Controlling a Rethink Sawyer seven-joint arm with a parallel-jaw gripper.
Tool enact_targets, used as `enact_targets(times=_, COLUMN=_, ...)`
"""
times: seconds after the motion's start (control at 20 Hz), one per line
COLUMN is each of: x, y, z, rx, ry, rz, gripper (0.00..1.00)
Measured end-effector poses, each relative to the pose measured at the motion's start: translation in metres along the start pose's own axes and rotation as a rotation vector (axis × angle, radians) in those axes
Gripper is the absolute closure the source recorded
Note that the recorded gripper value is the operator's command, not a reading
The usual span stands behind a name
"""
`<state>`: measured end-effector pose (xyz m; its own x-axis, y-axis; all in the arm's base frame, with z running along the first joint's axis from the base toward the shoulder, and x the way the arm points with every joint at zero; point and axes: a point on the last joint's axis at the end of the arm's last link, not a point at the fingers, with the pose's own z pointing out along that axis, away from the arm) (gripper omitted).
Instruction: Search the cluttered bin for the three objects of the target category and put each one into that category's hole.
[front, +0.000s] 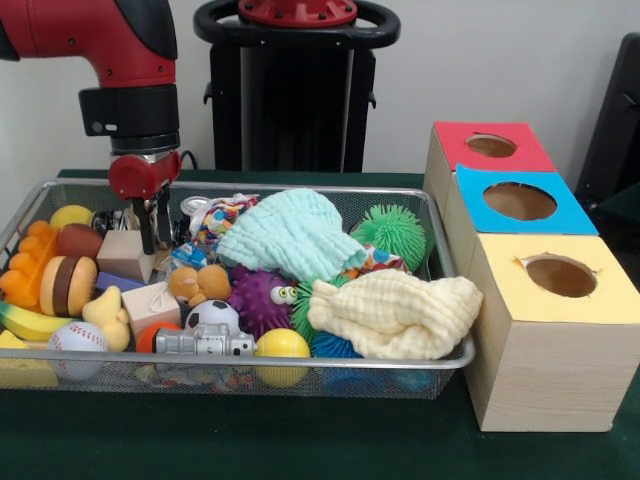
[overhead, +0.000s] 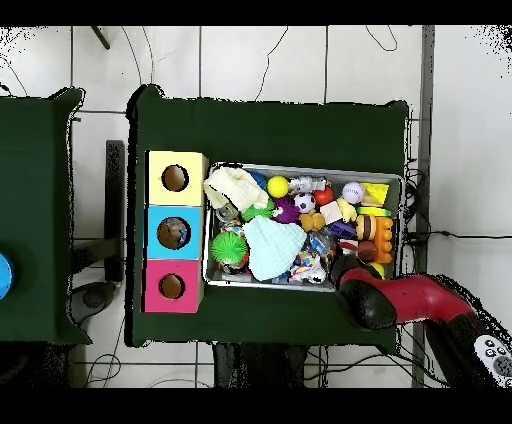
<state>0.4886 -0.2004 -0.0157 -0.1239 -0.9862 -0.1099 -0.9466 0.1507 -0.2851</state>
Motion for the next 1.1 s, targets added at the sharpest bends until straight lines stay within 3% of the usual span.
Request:
enact_targets(times=0.5, x=0.0018, y=-0.0003, z=-0.0006, rx=0.002, ry=-0.001, rz=0.006, gripper=0.0)
enact_targets(times=1.1, x=0.0021, y=0.0005, z=0.0011, rx=-0.008, ry=-0.016, rz=0.059, gripper=0.0)
